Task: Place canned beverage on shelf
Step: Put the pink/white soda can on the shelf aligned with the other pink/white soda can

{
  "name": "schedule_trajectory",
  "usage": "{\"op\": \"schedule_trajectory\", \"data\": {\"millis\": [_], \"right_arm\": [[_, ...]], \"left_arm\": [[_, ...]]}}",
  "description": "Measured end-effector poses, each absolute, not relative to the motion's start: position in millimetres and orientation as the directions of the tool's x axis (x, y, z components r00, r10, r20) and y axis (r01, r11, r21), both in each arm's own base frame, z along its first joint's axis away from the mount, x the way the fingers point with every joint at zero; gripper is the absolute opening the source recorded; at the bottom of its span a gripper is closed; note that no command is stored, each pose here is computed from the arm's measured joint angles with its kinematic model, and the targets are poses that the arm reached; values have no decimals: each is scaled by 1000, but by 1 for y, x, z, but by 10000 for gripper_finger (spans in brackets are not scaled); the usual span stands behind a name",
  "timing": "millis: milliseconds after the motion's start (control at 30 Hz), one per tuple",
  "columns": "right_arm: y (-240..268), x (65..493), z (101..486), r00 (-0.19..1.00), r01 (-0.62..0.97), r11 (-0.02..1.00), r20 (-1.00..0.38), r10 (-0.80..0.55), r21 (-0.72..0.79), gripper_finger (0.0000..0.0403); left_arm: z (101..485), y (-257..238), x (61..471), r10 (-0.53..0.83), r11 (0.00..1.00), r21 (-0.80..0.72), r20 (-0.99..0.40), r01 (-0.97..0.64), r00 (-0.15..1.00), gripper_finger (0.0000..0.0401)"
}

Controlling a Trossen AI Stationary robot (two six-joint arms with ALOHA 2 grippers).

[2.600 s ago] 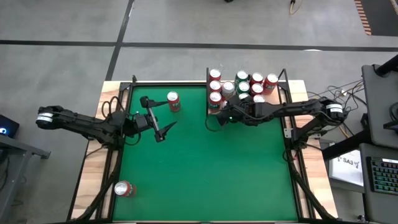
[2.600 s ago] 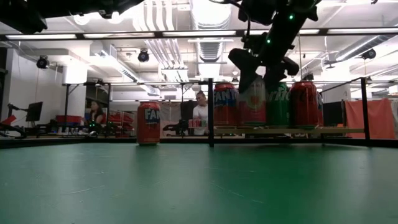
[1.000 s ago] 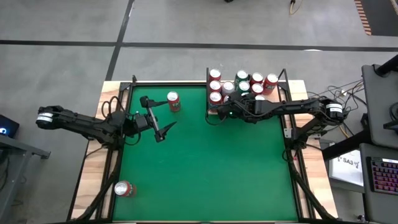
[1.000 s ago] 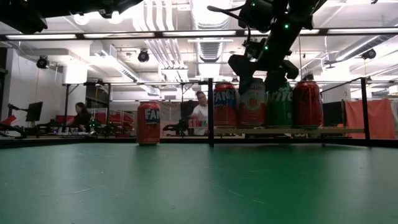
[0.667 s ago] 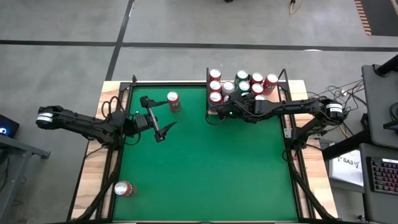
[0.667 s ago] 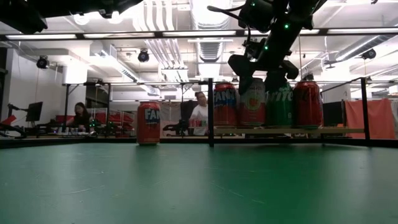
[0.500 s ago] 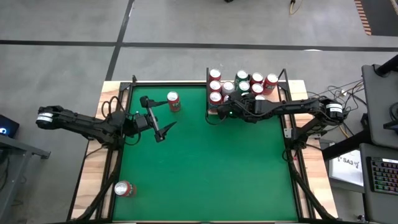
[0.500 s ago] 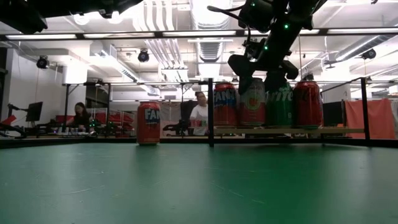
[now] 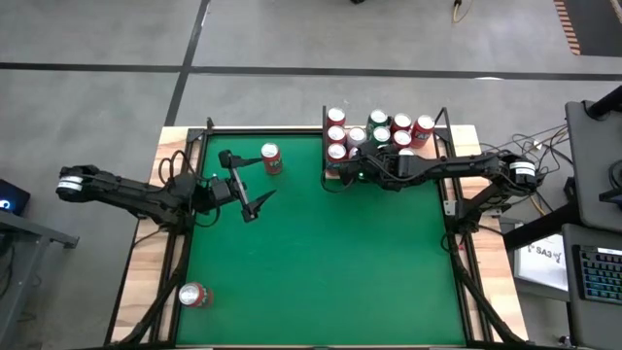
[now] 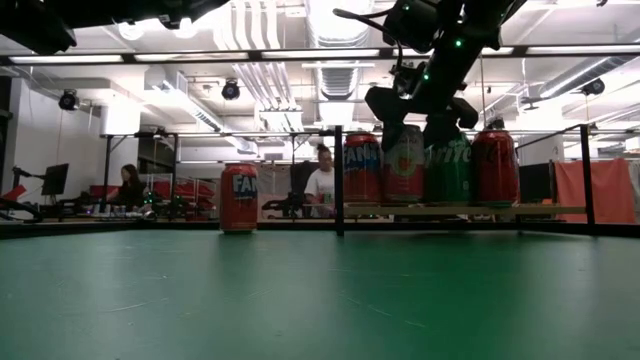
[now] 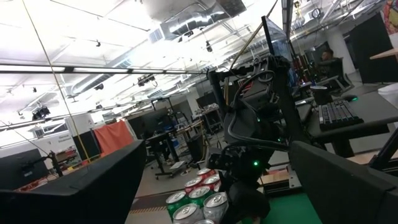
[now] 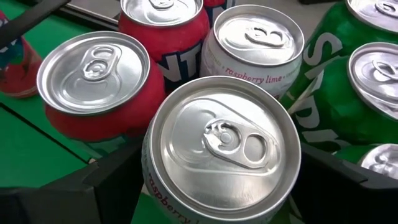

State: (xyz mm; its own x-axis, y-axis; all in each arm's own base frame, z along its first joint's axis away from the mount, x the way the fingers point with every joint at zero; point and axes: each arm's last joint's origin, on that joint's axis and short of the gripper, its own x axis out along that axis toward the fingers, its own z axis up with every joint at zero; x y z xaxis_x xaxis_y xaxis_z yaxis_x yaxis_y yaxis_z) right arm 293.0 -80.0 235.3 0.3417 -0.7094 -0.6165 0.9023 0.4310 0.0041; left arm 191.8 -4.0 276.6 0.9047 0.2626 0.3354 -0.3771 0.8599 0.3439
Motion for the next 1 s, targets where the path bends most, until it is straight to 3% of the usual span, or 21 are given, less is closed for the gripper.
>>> {"op": "schedule_trajectory", "data": {"millis": [1000], "right_arm": [[-80,293,234,348,886,464,-634,-691,-19,327]], "left_arm": [[277,-4,192,262,882,296,336,-366,905,382]]}}
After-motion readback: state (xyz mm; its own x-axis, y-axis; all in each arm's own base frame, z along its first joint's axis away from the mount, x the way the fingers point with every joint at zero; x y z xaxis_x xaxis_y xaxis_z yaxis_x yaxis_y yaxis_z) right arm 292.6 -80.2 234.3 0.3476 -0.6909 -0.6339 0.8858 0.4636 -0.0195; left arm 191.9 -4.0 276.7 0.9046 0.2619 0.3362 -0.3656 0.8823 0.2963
